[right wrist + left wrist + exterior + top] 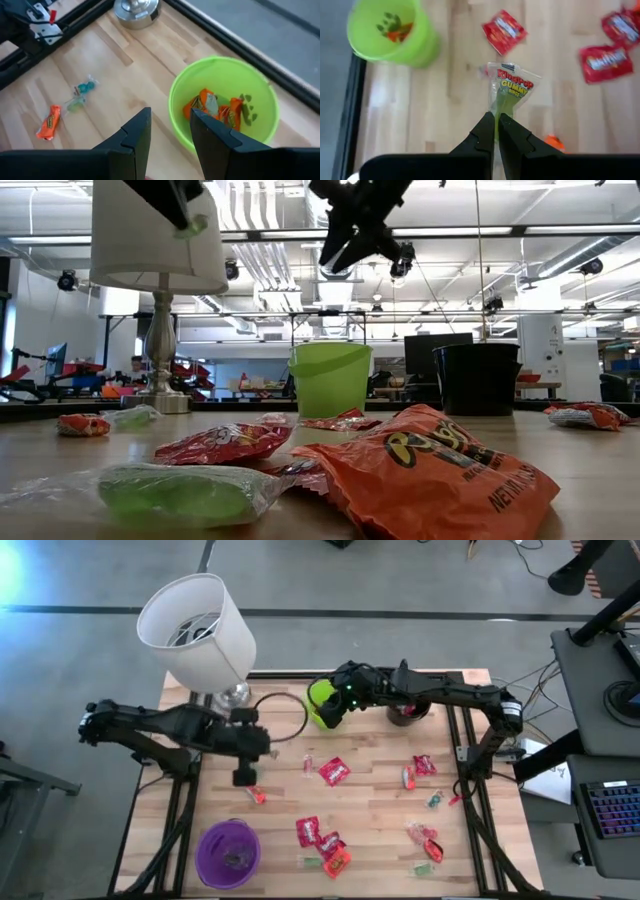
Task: Sort candy
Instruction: Put the green gummy into the violet bucket
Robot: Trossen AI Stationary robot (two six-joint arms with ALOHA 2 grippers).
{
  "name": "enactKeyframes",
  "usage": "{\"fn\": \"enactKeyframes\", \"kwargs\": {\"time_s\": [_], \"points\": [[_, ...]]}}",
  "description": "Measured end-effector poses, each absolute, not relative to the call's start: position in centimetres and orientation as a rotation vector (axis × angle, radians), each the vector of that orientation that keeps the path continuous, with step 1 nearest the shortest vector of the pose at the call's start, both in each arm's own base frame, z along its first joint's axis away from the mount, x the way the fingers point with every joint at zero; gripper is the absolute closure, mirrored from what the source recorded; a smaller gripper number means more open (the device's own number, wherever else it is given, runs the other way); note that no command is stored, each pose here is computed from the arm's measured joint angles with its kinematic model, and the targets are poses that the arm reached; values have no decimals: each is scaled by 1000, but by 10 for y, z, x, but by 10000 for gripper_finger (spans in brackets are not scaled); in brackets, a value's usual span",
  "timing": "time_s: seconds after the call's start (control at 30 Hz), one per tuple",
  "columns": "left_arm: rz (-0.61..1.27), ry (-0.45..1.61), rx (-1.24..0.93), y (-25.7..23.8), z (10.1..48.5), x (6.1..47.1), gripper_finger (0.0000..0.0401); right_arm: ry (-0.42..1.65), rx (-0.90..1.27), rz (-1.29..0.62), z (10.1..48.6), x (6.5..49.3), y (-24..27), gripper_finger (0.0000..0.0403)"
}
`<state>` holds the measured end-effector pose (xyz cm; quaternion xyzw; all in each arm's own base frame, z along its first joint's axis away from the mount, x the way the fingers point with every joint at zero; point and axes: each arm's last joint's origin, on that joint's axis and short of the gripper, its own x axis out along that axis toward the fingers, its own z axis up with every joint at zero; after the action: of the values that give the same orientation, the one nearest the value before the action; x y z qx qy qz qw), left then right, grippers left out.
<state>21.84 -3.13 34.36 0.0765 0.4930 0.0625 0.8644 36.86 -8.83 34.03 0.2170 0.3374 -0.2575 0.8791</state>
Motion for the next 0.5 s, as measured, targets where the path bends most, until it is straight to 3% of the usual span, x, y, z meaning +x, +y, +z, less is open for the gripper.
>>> {"fn": "enactKeyframes", "kwargs": {"time_s": [0.5], "points": [[-13, 1124, -31, -70, 341, 200, 401, 791, 462, -476, 315, 386, -78, 275]]}}
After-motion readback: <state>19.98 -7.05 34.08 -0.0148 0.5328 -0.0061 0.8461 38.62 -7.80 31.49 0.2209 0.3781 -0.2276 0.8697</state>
